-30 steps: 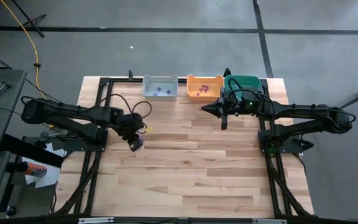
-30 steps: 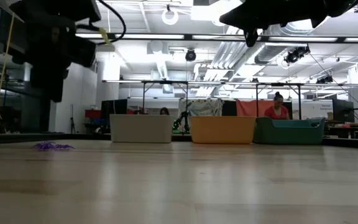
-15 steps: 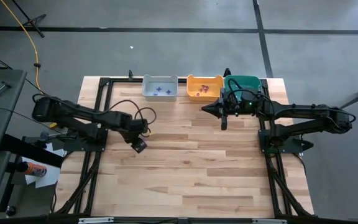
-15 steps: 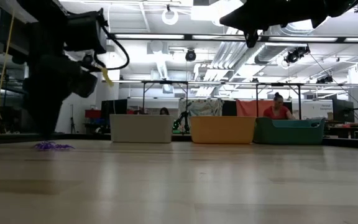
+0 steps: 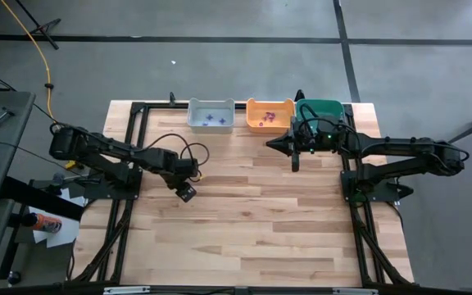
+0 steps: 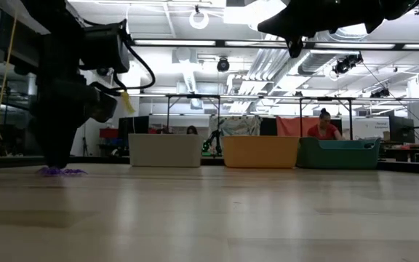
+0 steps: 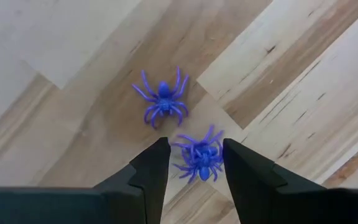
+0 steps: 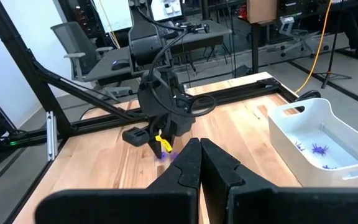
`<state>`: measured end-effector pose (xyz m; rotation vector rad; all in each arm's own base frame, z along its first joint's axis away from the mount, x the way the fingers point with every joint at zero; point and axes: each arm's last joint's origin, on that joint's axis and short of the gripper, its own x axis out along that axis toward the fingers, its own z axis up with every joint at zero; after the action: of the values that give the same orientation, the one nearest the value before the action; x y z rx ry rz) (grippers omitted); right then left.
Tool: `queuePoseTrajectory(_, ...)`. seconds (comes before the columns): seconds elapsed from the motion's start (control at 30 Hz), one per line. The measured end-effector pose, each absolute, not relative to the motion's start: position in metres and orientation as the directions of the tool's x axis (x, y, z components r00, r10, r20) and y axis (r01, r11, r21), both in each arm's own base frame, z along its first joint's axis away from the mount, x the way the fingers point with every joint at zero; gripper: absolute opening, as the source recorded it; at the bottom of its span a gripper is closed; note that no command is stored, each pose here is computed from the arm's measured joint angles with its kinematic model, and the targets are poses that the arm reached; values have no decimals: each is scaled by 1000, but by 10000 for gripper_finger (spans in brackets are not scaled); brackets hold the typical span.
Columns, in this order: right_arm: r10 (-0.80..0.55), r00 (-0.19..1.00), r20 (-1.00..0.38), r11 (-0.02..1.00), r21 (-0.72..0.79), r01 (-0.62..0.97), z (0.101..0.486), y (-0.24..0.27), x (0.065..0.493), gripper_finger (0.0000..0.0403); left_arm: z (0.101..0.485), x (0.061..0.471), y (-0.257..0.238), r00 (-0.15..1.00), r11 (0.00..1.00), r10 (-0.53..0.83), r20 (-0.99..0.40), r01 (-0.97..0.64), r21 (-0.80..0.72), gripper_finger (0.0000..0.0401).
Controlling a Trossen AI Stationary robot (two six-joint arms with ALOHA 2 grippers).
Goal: Sort Halloween decoration
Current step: Put the purple spider toy into the gray bin
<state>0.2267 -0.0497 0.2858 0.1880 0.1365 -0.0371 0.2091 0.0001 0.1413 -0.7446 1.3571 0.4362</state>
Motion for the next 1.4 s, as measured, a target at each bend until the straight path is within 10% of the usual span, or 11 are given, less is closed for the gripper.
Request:
queuePoseTrajectory(0.37, -24, 990, -142, 982, 184, 50, 285, -50, 227, 0, 141, 209, 0, 187, 731, -136, -973, -644, -226, 12)
queuePoseTrajectory(0.6, -24, 990, -142, 982, 184, 50, 285, -50, 227, 0, 154, 203, 0, 224, 730, -153, -963, -631, -263, 2)
queuePoseTrajectory(0.97, -24, 990, -142, 982, 184, 51, 285, -50, 227, 0, 172, 190, -9, 256, 723, -204, -945, -611, -322, 21)
queuePoseTrajectory(1.4, -24, 989, -143, 981, 185, 51, 285, -50, 227, 0, 150, 197, -19, 157, 708, -125, -980, -677, -199, 139)
